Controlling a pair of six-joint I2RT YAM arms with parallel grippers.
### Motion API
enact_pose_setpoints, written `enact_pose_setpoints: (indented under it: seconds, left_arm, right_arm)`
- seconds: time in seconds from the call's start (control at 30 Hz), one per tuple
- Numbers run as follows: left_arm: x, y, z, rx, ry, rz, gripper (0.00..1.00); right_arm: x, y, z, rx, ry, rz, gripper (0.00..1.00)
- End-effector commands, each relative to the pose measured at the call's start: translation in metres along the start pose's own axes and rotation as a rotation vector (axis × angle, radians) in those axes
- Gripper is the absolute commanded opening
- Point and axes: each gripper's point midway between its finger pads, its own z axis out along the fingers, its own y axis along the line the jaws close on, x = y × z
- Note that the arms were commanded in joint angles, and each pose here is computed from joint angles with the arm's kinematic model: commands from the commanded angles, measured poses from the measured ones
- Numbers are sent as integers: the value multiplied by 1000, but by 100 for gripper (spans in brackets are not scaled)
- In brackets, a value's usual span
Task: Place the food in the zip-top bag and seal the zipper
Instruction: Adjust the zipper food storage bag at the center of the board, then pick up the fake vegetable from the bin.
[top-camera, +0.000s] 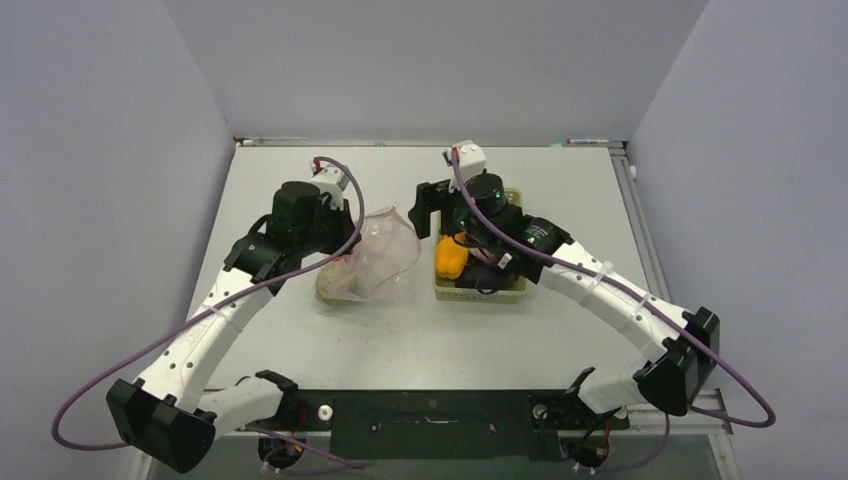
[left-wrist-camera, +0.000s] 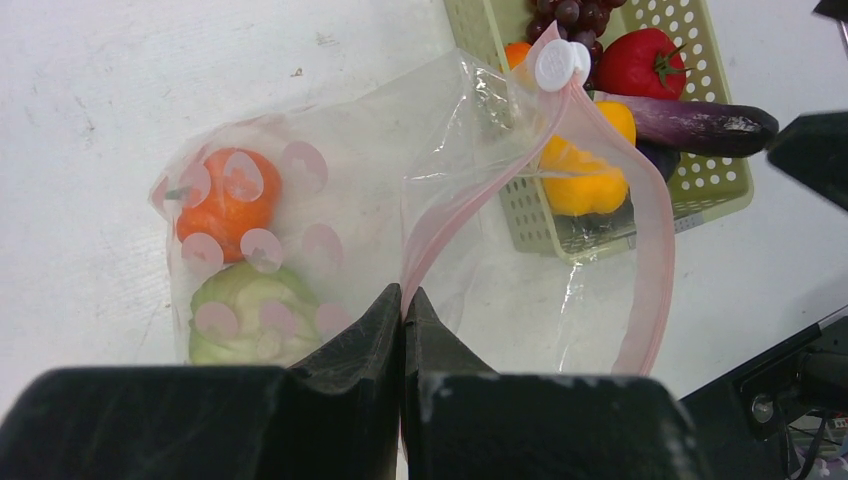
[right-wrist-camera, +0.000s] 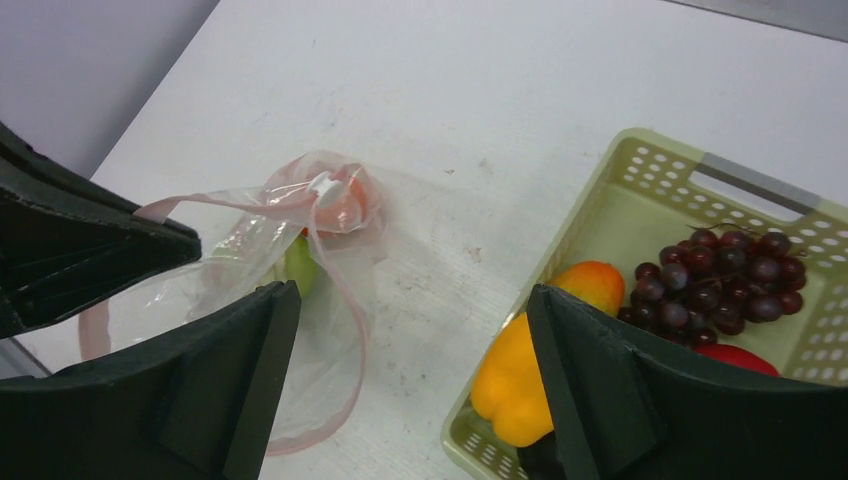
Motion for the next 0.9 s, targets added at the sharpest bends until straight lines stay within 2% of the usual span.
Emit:
enact_pose_setpoints:
  seconds: [0.0,0.1,0.27,0.63,0.73,0.87]
  left_arm:
    - [-18,-4,-8,22,-79,-1,0]
    - [-19,-3,-11,18,-96,-6,0]
    - [-20,-1,-14,8,-111,-10,0]
    - [-22,0,-17,4,-123,-12,0]
    - [-22,-1,-18,6,-125,-12,0]
    - [-23,-1,-19,8,-128,-12,0]
  right_arm:
    - [-33,-33,-16,122,-72,-13,91]
    - [-30,-56,-16,177,-54,5,99]
    - [-14,-89,-13,234,-6,50,90]
    - [37,-124,-7,332,97,147,90]
    - [50,-121,-5,318,142,165,90]
    - [62,-108,-2,227,129,194,90]
